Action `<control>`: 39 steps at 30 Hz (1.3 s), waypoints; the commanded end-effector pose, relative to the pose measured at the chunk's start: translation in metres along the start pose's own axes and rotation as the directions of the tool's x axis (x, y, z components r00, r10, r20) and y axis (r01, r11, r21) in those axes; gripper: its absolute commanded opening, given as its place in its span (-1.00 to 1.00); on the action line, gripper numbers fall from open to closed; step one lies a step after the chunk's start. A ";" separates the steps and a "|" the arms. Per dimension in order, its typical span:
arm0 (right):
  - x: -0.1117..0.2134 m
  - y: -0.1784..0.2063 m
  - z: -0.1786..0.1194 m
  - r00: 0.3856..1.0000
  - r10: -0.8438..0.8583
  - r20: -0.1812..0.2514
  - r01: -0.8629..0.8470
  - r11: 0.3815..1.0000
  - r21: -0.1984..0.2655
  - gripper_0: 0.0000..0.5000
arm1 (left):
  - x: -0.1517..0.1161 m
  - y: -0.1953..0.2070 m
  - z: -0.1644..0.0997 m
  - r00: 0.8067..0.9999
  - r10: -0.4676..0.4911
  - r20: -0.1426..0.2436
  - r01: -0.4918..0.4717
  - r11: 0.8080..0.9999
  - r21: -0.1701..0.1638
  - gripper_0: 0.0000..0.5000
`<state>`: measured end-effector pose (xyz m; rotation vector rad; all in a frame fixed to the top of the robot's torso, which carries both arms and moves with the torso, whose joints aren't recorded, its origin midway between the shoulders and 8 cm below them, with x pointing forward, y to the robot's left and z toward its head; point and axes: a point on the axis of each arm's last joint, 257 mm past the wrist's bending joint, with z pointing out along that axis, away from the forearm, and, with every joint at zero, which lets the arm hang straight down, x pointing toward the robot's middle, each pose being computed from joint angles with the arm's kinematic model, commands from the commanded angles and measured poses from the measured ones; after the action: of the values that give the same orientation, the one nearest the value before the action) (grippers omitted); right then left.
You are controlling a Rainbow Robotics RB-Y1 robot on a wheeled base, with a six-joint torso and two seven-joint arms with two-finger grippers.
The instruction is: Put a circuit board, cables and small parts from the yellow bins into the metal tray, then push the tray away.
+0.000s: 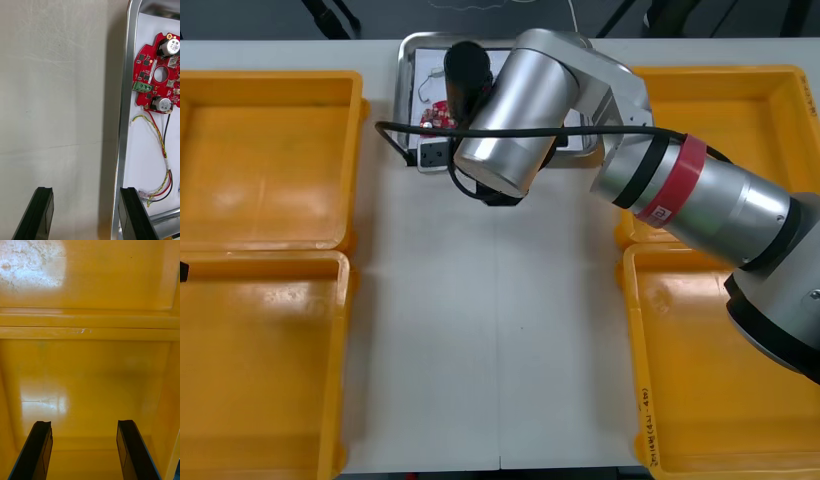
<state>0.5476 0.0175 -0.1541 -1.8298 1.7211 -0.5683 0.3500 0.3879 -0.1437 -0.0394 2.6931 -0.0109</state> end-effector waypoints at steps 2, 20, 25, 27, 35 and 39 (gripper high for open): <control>0.002 -0.012 -0.038 0.992 0.085 0.097 -0.086 0.996 0.003 1.00 | -0.001 0.011 -0.013 0.998 0.060 0.016 -0.059 0.997 -0.041 1.00; 0.034 0.069 -0.079 0.961 0.224 0.164 -0.209 0.973 -0.102 1.00 | -0.001 0.011 -0.013 0.998 0.060 0.016 -0.059 0.997 -0.041 1.00; 0.051 0.079 -0.084 0.942 0.302 0.145 -0.284 0.949 -0.136 1.00 | -0.001 0.011 -0.013 0.998 0.060 0.016 -0.059 0.997 -0.041 1.00; 0.063 0.083 -0.085 0.930 0.342 0.133 -0.324 0.936 -0.139 1.00 | -0.001 0.011 -0.013 0.998 0.060 0.016 -0.059 0.997 -0.041 1.00; 0.108 0.101 -0.096 0.888 0.456 0.057 -0.444 0.884 -0.148 1.00 | -0.001 0.011 -0.013 0.998 0.060 0.016 -0.059 0.997 -0.041 1.00; 0.132 0.109 -0.104 0.865 0.502 0.009 -0.497 0.859 -0.122 1.00 | -0.001 0.011 -0.013 0.998 0.060 0.016 -0.059 0.997 -0.041 1.00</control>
<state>0.4100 -0.1020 -0.1667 -1.4785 2.0914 -0.1761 0.3501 0.3883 -0.1431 -0.0411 2.6910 -0.0105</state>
